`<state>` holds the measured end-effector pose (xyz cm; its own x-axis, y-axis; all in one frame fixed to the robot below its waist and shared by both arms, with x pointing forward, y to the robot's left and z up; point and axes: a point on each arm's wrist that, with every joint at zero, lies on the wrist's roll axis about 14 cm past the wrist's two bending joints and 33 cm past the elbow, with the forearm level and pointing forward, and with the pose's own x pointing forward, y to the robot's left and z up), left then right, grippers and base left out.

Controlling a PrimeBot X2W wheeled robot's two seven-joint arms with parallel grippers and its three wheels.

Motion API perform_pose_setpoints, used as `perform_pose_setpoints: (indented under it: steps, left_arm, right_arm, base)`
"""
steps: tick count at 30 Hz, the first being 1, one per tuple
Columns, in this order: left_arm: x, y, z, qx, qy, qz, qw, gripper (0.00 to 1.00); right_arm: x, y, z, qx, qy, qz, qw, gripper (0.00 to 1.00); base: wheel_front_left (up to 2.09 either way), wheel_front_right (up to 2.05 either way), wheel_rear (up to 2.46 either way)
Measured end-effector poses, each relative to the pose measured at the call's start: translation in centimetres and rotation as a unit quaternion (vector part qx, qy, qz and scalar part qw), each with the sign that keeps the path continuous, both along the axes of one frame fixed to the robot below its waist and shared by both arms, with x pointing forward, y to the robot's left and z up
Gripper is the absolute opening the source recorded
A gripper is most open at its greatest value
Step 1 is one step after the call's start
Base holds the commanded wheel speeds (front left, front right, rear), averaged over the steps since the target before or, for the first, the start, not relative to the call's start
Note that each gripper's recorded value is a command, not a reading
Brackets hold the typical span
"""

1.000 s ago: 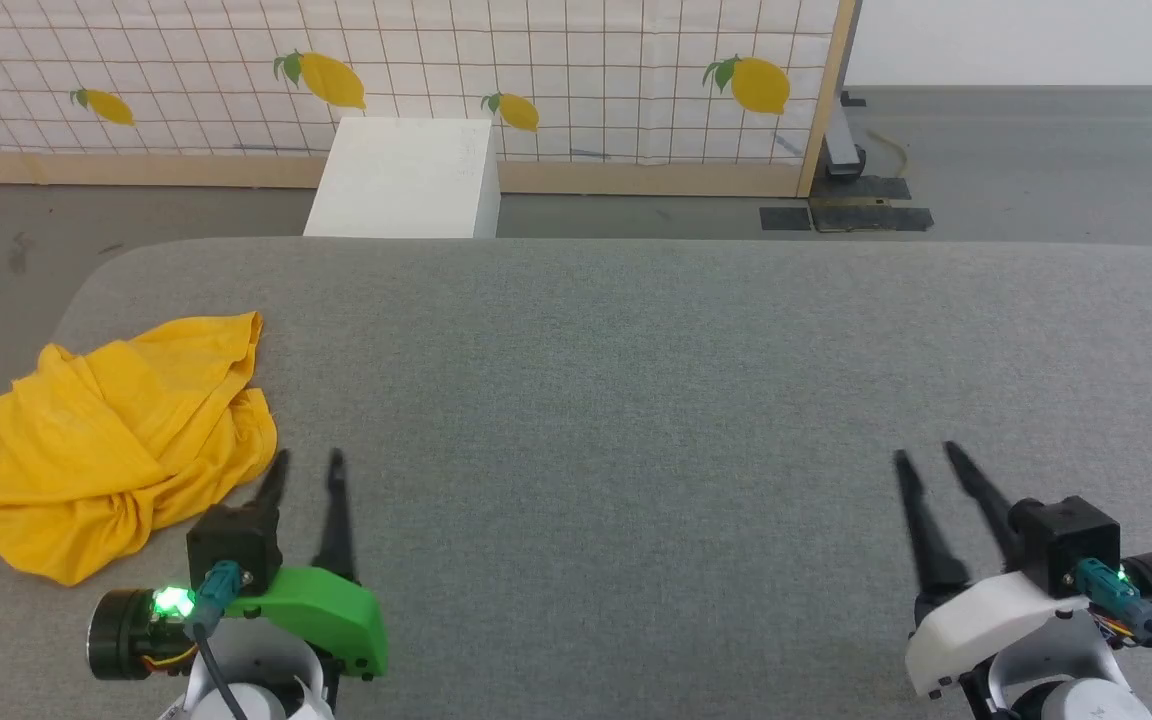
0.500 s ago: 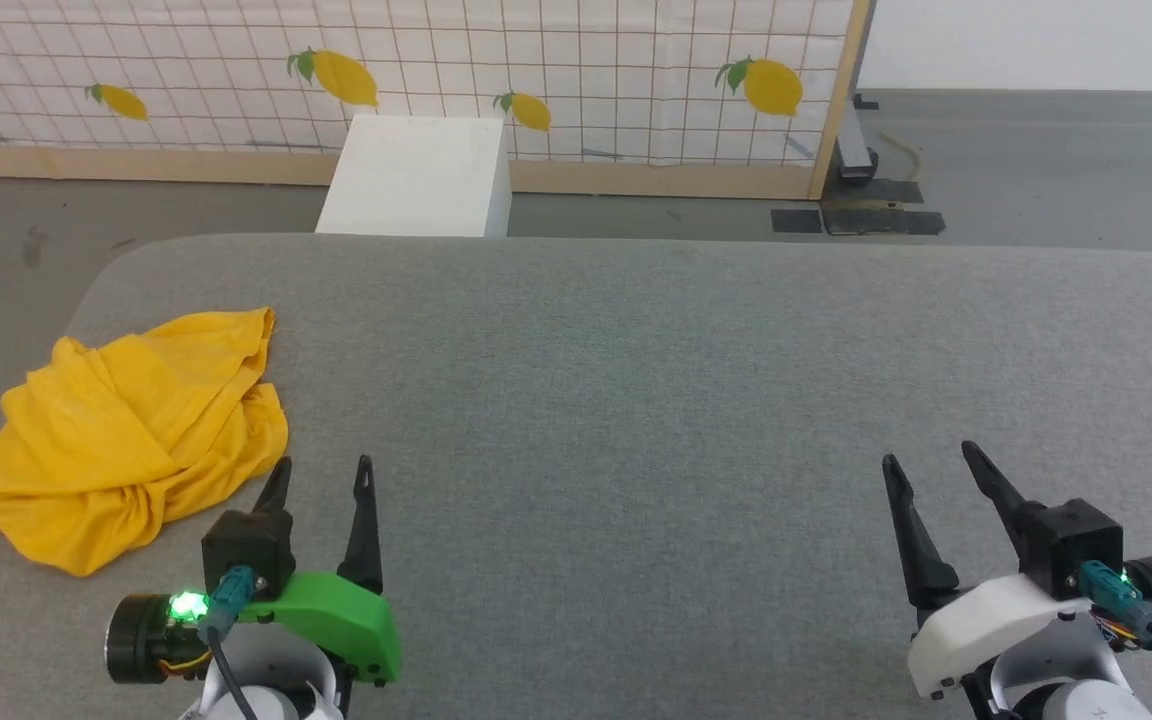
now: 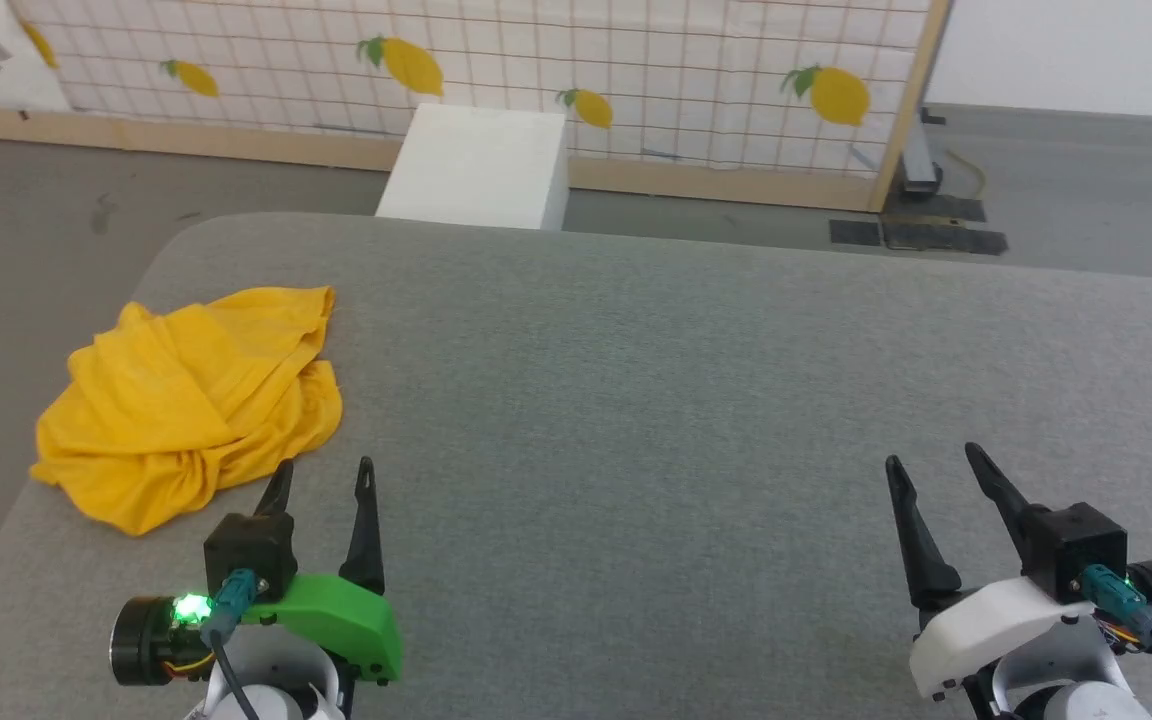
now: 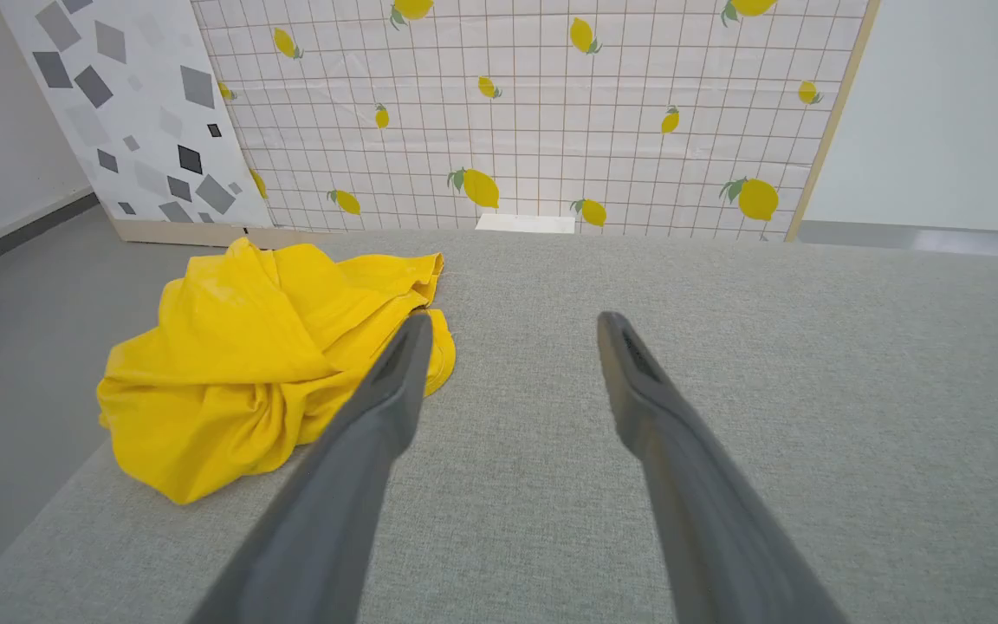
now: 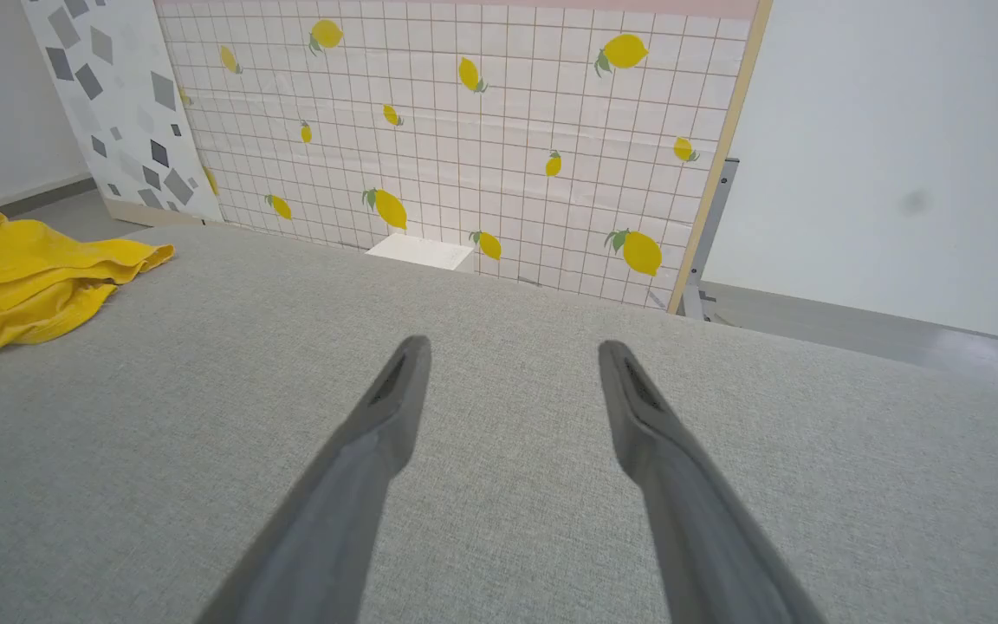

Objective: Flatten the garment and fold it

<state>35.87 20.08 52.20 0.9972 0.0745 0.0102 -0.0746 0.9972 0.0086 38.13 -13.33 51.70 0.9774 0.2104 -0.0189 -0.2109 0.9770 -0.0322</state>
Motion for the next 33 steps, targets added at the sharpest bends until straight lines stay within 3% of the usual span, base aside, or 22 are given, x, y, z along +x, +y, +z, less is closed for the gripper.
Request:
perform_pose_setpoints:
  steps: [33]
  left_arm:
    - [-4.5,6.8,-0.1,-0.012,-0.018,0.114,0.993,1.0]
  right_arm:
    - [2.4,7.2,0.0,0.013,-0.01,0.099,0.995,1.0]
  base:
    - [0.0,0.0,0.0]
